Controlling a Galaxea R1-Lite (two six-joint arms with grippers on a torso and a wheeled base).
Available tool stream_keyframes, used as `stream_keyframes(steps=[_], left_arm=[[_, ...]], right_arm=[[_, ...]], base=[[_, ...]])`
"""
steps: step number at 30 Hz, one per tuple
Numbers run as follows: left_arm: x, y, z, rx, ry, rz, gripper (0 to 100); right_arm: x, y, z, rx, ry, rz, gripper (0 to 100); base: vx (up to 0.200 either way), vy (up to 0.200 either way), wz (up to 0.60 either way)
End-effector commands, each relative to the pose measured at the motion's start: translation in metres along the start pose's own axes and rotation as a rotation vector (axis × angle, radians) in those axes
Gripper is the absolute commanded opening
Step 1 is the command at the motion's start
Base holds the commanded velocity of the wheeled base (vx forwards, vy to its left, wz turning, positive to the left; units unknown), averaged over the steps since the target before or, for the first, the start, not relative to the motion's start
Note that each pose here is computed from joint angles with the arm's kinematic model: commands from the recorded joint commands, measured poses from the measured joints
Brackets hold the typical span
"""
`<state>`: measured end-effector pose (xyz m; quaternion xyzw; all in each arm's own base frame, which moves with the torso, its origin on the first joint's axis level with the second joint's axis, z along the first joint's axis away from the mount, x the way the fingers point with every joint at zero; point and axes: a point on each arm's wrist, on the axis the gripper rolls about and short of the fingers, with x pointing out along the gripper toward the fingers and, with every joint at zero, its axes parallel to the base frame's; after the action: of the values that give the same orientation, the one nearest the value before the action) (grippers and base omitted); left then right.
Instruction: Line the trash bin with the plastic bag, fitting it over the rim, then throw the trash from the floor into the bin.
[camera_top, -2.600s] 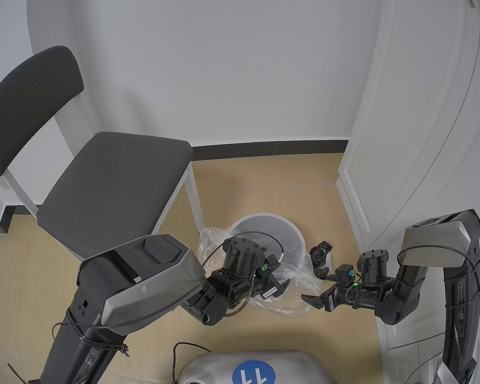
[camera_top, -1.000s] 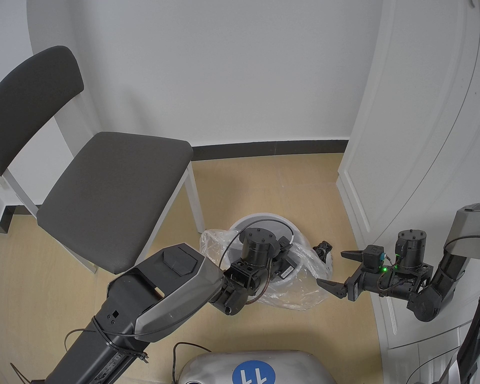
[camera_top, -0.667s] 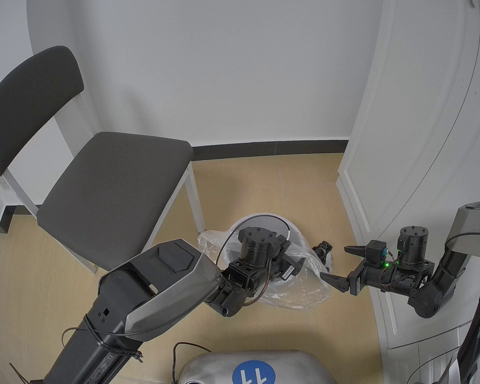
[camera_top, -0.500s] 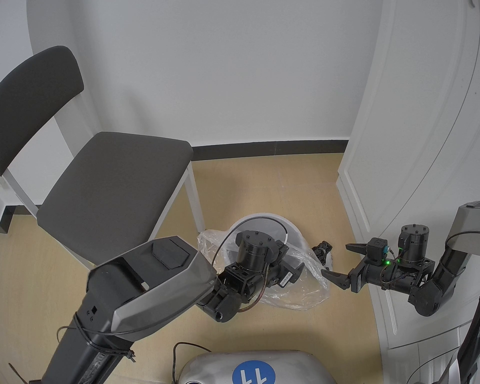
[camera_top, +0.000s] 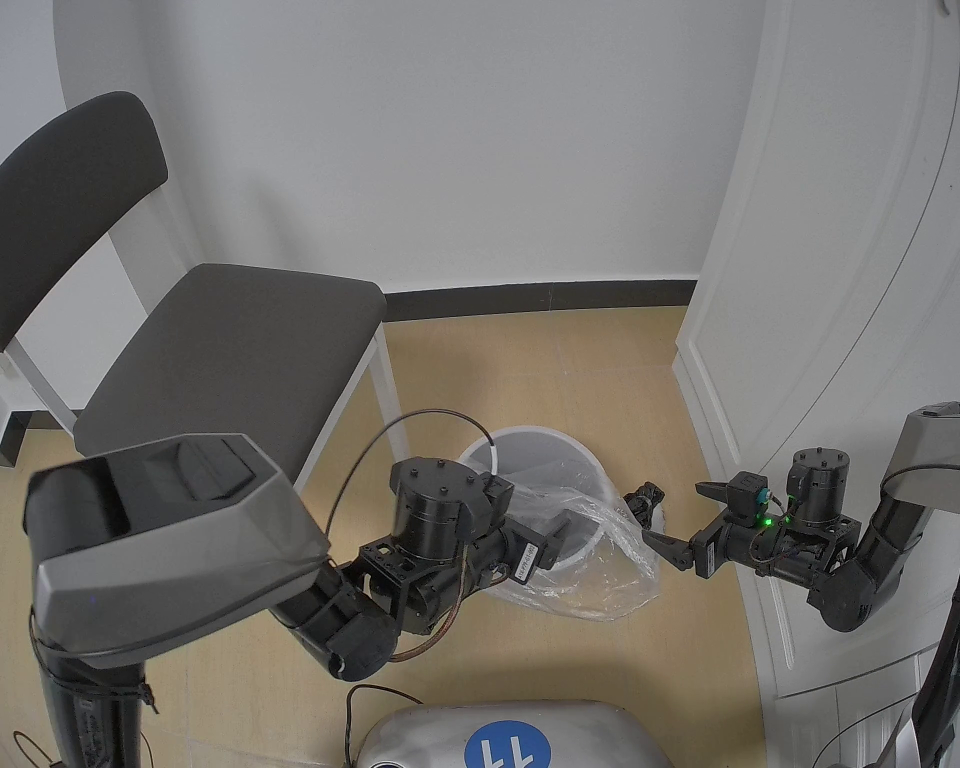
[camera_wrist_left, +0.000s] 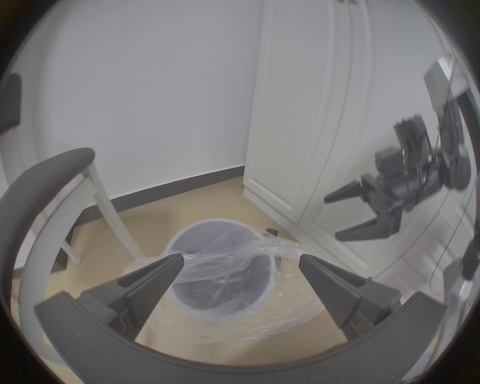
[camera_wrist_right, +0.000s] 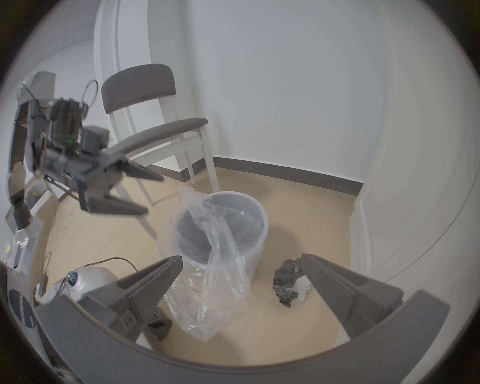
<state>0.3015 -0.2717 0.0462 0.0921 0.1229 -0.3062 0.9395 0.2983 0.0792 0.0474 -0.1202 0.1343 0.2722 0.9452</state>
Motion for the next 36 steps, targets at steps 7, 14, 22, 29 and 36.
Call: stream_keyframes(steps=[7,14,22,29,36], left_arm=[[-0.056,0.008,0.034,-0.184,-0.184,0.074,100],[-0.058,0.023,0.04,-0.188,-0.24,0.114,100],[-0.069,0.059,0.055,-0.185,-0.294,0.199,100],[-0.078,0.072,0.062,-0.187,-0.32,0.235,100],[-0.08,0.075,0.065,-0.187,-0.33,0.245,100]], right_arm=[[0.045,0.023,0.032,-0.107,-0.114,-0.029,100],[0.073,0.024,0.037,-0.334,-0.051,0.008,100],[0.091,0.044,0.033,-0.548,0.065,0.139,100],[0.115,0.05,0.027,-0.583,0.104,0.167,100],[0.14,0.05,0.015,-0.584,0.145,0.153,100]], base=[[0.0,0.0,0.0],[0.0,0.0,0.0],[0.0,0.0,0.0],[0.0,0.0,0.0],[0.0,0.0,0.0]])
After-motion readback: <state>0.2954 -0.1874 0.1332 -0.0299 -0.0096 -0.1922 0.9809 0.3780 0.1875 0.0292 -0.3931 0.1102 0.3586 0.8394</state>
